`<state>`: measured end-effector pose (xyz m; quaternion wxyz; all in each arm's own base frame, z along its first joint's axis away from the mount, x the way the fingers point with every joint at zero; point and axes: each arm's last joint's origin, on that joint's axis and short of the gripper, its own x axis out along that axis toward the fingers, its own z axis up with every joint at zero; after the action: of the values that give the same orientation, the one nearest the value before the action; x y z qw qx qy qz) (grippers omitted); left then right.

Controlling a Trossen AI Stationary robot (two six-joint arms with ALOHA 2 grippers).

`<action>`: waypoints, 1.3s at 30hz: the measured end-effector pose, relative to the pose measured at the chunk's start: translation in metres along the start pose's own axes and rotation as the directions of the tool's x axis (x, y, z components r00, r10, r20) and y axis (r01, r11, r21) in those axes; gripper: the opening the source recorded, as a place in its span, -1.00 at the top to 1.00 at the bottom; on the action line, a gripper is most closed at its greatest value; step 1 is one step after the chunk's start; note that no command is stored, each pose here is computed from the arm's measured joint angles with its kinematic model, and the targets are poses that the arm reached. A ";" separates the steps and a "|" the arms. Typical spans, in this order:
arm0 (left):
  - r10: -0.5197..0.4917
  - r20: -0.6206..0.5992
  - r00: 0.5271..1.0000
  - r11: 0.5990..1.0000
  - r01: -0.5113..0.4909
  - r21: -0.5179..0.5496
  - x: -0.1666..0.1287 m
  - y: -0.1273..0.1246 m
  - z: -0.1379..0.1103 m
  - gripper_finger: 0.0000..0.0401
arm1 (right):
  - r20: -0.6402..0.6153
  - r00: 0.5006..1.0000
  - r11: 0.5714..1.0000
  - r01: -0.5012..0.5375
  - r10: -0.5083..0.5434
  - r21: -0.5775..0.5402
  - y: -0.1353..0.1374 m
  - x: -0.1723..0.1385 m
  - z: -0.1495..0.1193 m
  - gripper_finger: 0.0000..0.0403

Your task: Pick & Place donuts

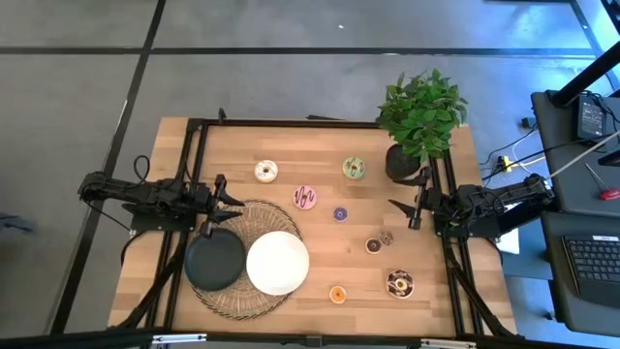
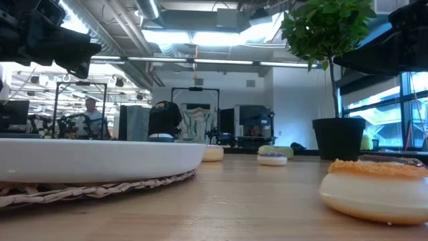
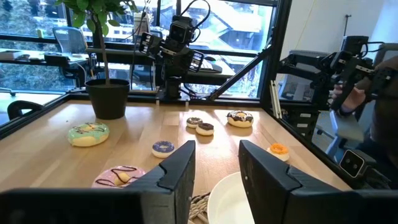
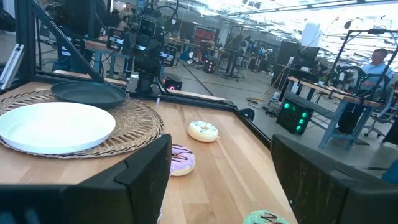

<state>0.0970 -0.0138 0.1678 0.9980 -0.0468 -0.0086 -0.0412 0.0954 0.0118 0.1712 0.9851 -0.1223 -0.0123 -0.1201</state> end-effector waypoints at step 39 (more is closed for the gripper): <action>0.000 0.000 1.000 1.000 0.000 0.000 0.000 0.000 0.000 0.41 | 0.007 1.000 0.979 -0.008 0.007 0.203 0.000 0.000 0.001 -0.36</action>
<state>0.0970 -0.0138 0.1678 0.9980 -0.0468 -0.0086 -0.0411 0.0954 0.0121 0.1718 0.9929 -0.0216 -0.0272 -0.1139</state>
